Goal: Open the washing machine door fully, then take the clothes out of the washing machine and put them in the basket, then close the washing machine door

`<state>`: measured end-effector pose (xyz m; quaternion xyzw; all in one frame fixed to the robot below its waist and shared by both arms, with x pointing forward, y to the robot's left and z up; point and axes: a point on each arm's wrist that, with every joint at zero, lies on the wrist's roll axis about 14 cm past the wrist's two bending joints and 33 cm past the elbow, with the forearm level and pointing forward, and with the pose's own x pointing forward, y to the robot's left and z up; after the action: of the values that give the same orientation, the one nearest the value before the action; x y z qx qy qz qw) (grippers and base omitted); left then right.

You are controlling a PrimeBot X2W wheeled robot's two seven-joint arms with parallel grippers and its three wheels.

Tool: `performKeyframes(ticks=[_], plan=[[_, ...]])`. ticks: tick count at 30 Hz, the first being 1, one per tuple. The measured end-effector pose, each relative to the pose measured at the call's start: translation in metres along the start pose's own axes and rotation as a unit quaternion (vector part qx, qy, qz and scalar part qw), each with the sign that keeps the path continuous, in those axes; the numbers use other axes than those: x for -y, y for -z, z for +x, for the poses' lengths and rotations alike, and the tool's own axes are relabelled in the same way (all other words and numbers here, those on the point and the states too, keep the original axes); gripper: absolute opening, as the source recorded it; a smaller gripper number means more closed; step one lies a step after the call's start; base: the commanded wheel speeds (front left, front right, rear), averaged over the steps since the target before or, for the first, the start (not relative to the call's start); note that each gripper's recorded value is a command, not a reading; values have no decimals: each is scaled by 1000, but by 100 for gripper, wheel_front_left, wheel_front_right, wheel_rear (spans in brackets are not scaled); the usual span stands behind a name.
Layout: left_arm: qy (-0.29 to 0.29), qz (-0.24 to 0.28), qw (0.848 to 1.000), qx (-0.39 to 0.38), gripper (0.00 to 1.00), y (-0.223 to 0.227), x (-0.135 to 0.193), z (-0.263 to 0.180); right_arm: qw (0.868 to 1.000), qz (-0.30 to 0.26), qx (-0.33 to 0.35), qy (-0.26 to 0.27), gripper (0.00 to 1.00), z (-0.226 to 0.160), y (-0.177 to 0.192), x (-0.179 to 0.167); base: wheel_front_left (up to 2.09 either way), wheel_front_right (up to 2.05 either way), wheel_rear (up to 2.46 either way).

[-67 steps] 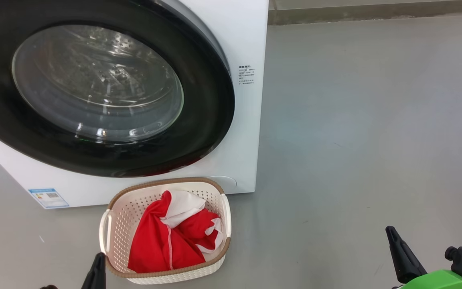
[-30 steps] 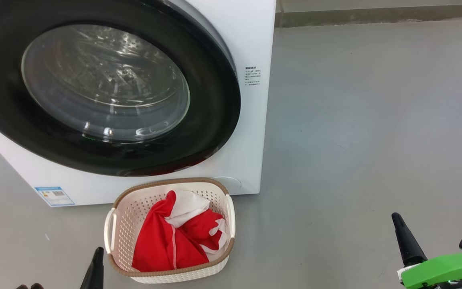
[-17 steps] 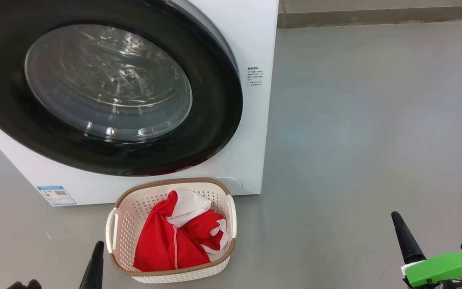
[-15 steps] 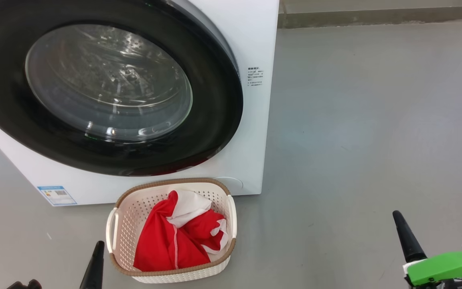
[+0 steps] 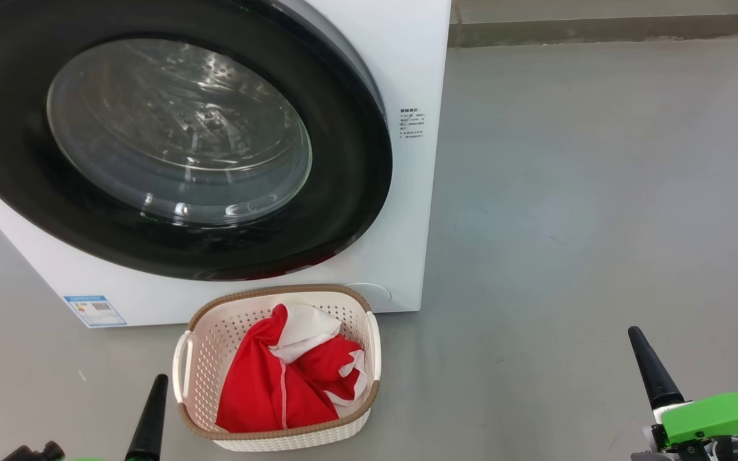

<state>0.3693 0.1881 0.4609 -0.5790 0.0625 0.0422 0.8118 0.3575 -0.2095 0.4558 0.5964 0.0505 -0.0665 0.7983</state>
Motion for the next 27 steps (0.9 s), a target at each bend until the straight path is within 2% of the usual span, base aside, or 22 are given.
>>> performKeyframes(ticks=[27], plan=[[32,-140,990,-5,0,-6,18,5,992,125,-3,-31,0,10,-3,-20,0,0,0]])
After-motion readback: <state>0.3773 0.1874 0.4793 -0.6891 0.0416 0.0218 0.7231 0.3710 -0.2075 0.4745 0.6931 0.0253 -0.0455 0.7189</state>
